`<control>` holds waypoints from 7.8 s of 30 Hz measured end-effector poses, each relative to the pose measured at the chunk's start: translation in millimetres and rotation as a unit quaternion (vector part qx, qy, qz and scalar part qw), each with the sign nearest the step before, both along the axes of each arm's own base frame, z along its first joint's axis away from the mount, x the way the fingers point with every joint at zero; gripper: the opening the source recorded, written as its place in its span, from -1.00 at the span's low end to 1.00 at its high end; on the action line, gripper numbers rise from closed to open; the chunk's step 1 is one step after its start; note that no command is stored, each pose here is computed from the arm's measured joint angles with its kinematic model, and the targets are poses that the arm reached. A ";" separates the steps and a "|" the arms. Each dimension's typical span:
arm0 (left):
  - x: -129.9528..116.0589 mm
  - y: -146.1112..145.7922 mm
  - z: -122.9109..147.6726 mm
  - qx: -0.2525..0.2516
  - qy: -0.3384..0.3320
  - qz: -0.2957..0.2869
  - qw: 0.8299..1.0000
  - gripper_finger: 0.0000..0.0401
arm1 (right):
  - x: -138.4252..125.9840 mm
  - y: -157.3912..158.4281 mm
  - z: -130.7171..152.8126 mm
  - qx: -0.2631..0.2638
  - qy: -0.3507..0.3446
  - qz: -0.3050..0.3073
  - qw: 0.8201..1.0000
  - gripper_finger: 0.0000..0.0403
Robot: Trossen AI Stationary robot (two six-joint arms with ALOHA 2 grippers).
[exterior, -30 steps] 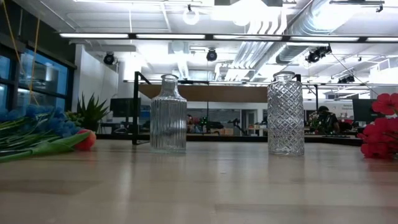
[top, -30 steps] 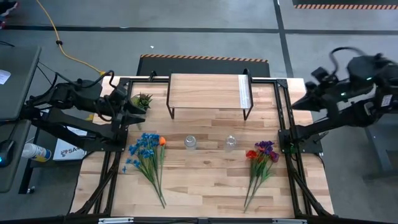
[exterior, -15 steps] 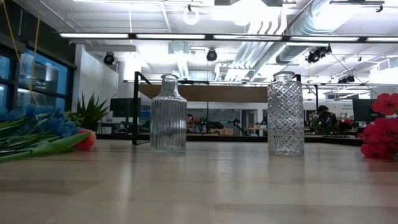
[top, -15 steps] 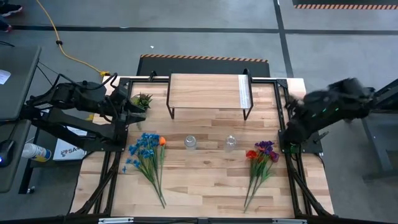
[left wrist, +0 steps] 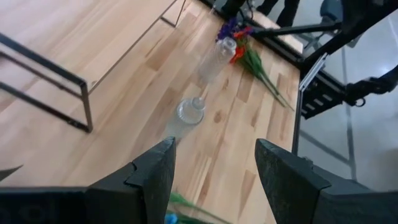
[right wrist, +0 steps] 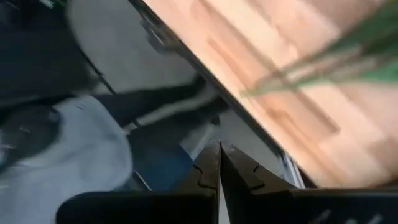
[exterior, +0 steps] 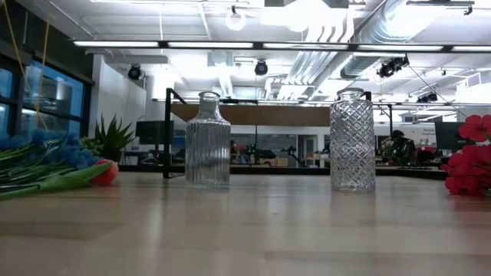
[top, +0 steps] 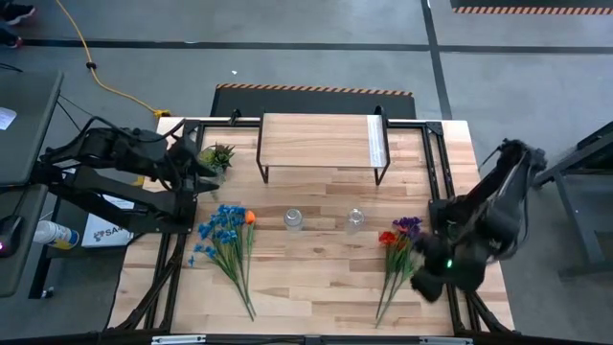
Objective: Pick and place flowers into a vace then onto a shelf
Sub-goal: Put the orange flowers into the right transparent flower vase
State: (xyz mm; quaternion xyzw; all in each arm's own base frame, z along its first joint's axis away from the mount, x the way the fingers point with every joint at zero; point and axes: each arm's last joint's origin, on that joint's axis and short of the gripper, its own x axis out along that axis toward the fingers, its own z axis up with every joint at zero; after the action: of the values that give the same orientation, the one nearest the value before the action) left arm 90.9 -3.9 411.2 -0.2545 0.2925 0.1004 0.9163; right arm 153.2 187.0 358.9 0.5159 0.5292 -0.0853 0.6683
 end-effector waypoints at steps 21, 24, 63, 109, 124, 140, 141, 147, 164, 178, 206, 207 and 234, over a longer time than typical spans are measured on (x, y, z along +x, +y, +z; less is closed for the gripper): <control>-14.4 1.1 -0.3 0.000 -0.002 0.000 1.000 0.26 | 57.2 76.6 -86.9 -0.108 0.142 -0.008 0.984 -1.00; -14.4 1.0 -0.4 0.000 -0.002 0.000 1.000 0.26 | 60.4 69.4 -91.3 -0.133 0.160 -0.020 0.978 -1.00; -14.8 0.7 -0.9 0.006 0.002 -0.014 1.000 0.26 | 70.9 47.4 -96.0 -0.151 0.215 -0.044 0.964 -0.97; -16.1 0.7 -2.8 0.007 0.014 -0.014 1.000 0.26 | 121.8 44.6 -173.6 -0.197 0.250 -0.111 0.942 -0.14; -16.1 -0.3 -2.8 -0.004 0.015 -0.029 0.999 0.26 | 117.4 54.8 -179.1 -0.126 0.278 -0.094 0.948 -0.09; -16.1 -0.5 -2.8 0.001 0.015 -0.036 0.999 0.26 | 103.1 36.3 -218.8 -0.152 0.300 -0.119 0.934 -0.09; -16.1 -0.5 -2.8 0.000 0.015 -0.036 0.999 0.26 | 102.5 36.0 -219.7 -0.150 0.299 -0.119 0.935 -0.10; -16.1 -0.5 -2.8 0.000 0.015 -0.036 0.999 0.26 | 100.0 34.2 -224.0 -0.145 0.305 -0.119 0.934 -0.10; -16.1 -0.5 -2.8 0.002 0.015 -0.037 0.999 0.26 | 107.4 22.6 -225.9 -0.145 0.315 -0.136 0.928 -0.36; -17.4 -0.5 -4.5 0.003 0.026 -0.039 0.999 0.26 | 104.8 19.2 -230.9 -0.174 0.327 -0.144 0.918 -0.40; -17.4 -0.5 -4.5 0.000 0.026 -0.037 0.999 0.26 | 116.0 22.0 -247.5 -0.153 0.317 -0.147 0.924 -0.50; -17.4 -0.5 -4.5 0.000 0.026 -0.037 0.999 0.26 | 116.2 22.1 -247.5 -0.153 0.316 -0.147 0.925 -0.54; -17.4 -1.2 -4.5 -0.008 0.026 -0.047 0.999 0.26 | 116.1 30.8 -246.0 -0.123 0.326 -0.139 0.927 -0.98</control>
State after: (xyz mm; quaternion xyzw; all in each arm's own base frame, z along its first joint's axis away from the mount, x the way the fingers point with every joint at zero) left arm 73.5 -5.1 406.7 -0.2455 0.3286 0.0614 0.9099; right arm 269.3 217.8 112.8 0.4420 0.6264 -0.4052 0.4981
